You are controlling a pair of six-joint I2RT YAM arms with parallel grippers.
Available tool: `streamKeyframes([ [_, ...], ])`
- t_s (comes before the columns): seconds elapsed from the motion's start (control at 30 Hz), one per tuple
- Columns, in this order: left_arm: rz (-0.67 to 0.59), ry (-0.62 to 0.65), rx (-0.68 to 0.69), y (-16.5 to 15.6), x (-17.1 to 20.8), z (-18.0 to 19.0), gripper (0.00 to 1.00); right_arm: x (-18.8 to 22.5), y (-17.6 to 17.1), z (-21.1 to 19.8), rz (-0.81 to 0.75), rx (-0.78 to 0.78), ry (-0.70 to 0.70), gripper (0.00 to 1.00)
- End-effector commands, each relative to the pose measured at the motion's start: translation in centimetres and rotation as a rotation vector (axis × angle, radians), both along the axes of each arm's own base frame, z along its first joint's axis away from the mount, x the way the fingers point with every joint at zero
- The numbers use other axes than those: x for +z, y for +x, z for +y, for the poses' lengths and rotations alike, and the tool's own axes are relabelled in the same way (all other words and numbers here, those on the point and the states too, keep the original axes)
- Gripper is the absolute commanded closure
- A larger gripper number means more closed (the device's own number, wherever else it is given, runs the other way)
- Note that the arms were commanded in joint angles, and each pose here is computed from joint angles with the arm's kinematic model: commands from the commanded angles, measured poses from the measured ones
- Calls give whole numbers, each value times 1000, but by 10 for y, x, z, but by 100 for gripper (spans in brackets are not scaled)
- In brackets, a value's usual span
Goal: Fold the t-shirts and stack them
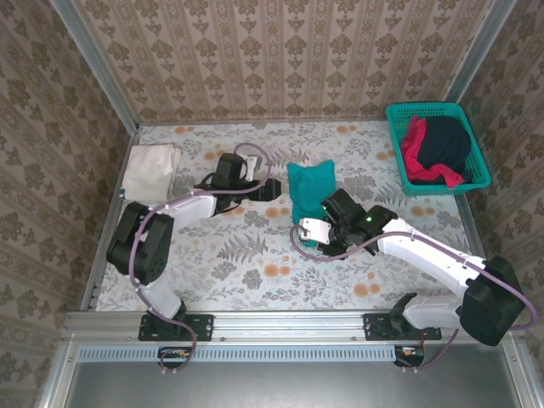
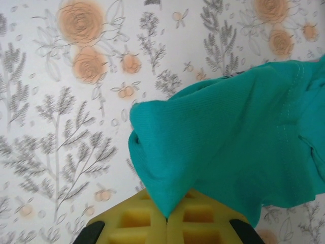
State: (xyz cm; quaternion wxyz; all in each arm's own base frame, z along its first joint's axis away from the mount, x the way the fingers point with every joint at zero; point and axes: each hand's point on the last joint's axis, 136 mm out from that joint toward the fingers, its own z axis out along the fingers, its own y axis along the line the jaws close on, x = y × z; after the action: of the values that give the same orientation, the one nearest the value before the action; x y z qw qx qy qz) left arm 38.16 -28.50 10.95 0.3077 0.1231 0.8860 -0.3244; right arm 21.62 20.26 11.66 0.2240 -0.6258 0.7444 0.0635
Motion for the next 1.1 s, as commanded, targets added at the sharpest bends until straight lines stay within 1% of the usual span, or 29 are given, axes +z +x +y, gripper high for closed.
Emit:
streamKeyframes([
  [0.0,244,-107,143,0,-12,-20,9,15,-13,0,44,34,-1,100],
  [0.07,338,-148,170,0,-19,-33,17,20,-9,0,20,45,-11,100],
  [0.17,448,-163,223,-6,-30,-40,27,23,-2,0,-9,52,-22,100],
  [0.27,518,-175,236,-14,-33,-49,37,23,4,3,-36,63,-24,100],
  [0.47,571,-148,232,-19,-52,-64,54,20,8,8,-37,78,-25,100],
  [0.53,592,-147,248,-17,-61,-65,63,21,9,8,-36,85,-26,100],
  [0.8,650,-123,253,-18,-87,-68,75,28,16,12,-57,94,-30,100],
  [0.87,653,-111,255,-19,-92,-66,82,30,17,13,-62,95,-28,100],
  [0.97,653,-103,243,-20,-95,-65,99,32,21,14,-71,98,-33,100],
  [1.07,654,-70,198,-25,-97,-65,100,38,28,12,-82,107,-45,100],
])
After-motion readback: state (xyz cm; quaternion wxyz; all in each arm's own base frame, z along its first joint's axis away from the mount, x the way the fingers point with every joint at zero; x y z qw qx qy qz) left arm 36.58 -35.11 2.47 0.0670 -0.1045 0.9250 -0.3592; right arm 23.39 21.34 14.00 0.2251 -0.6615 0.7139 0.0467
